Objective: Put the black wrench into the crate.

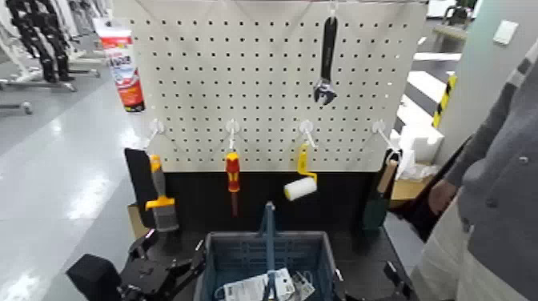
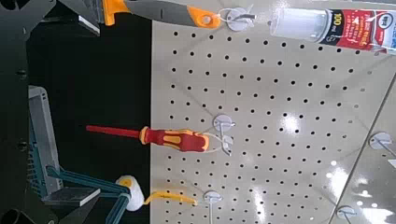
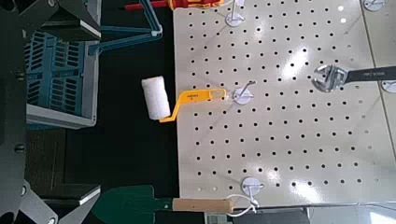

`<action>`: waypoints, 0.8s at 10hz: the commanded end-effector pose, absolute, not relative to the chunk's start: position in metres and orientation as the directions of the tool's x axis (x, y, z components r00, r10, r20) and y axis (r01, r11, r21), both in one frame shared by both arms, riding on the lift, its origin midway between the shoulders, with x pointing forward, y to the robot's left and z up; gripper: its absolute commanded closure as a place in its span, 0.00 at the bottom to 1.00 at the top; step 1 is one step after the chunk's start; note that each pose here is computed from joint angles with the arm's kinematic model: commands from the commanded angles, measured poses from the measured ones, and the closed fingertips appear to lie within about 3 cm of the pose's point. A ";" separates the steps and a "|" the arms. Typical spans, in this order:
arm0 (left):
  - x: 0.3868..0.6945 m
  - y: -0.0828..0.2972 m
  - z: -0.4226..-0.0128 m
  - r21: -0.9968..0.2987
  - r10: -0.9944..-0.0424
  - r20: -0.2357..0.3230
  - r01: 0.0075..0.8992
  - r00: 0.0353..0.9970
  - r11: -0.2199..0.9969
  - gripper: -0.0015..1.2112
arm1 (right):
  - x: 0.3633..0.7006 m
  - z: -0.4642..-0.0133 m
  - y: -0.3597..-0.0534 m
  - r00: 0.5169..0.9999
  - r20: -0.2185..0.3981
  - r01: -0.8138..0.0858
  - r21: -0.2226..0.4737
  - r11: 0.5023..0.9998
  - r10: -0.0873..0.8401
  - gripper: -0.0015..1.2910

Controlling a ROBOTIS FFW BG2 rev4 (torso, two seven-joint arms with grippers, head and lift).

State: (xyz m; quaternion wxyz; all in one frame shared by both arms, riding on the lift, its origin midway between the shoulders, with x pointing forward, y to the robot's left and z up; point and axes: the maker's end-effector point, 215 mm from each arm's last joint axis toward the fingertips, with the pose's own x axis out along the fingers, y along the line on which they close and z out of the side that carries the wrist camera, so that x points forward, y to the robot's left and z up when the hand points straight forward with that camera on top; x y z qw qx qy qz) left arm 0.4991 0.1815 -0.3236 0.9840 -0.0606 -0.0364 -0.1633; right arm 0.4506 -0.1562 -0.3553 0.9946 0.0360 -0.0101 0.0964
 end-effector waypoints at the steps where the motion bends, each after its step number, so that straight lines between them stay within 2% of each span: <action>1: 0.500 0.182 -0.323 -0.107 -0.316 0.092 0.325 0.944 0.940 0.09 | 0.452 -0.354 -0.156 0.981 0.031 -0.193 0.070 0.979 0.191 0.12; 8: 0.494 0.183 -0.321 -0.108 -0.305 0.109 0.316 0.946 0.943 0.09 | 0.449 -0.352 -0.155 0.980 0.037 -0.196 0.070 0.978 0.193 0.12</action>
